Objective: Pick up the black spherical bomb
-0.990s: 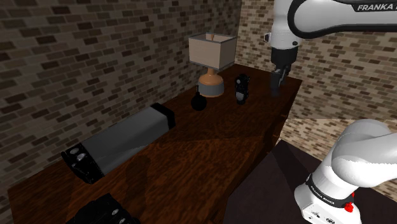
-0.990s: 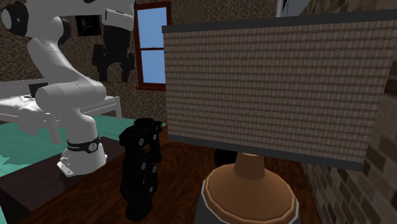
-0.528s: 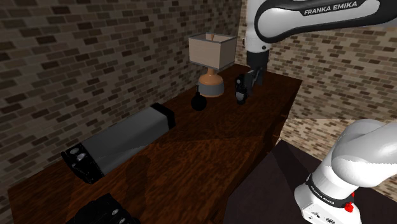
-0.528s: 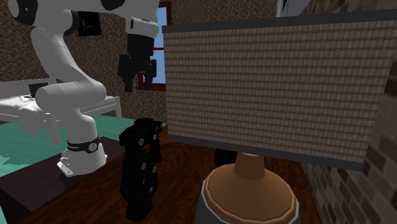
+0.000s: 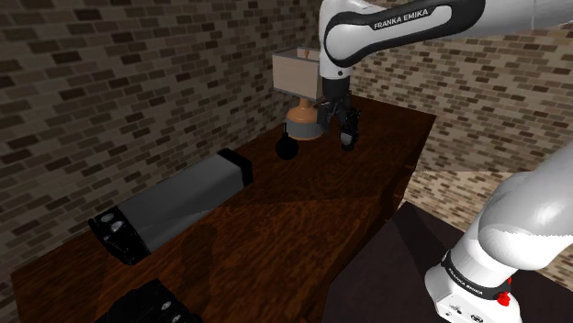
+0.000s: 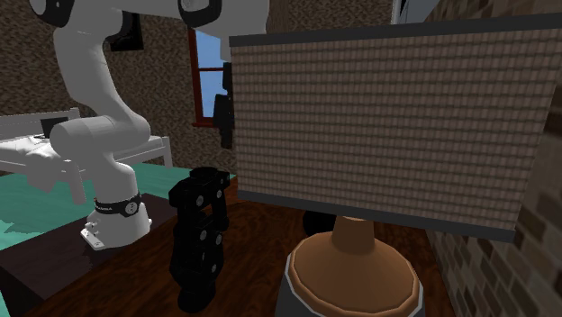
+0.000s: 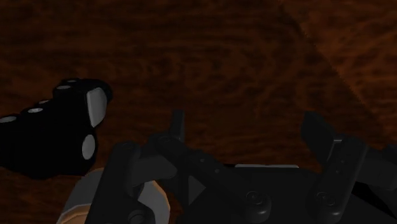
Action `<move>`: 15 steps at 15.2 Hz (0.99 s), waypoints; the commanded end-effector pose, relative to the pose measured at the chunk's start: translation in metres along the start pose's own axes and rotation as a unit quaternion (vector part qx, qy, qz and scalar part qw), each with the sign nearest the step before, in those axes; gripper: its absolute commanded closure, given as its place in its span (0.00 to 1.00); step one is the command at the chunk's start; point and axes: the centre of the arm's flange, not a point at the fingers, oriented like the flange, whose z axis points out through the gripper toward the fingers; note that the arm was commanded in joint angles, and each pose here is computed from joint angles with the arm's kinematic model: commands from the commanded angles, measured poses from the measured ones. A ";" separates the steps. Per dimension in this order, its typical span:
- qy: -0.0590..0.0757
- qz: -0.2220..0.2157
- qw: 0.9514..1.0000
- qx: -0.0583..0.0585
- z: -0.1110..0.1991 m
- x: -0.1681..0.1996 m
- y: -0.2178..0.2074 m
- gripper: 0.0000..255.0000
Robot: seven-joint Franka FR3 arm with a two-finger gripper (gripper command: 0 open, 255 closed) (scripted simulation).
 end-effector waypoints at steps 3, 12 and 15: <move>0.005 0.007 1.000 0.011 0.012 0.051 0.001 0.00; 0.015 0.022 0.999 0.035 0.032 0.164 0.002 0.00; 0.018 0.025 0.999 0.040 0.041 0.188 0.003 0.00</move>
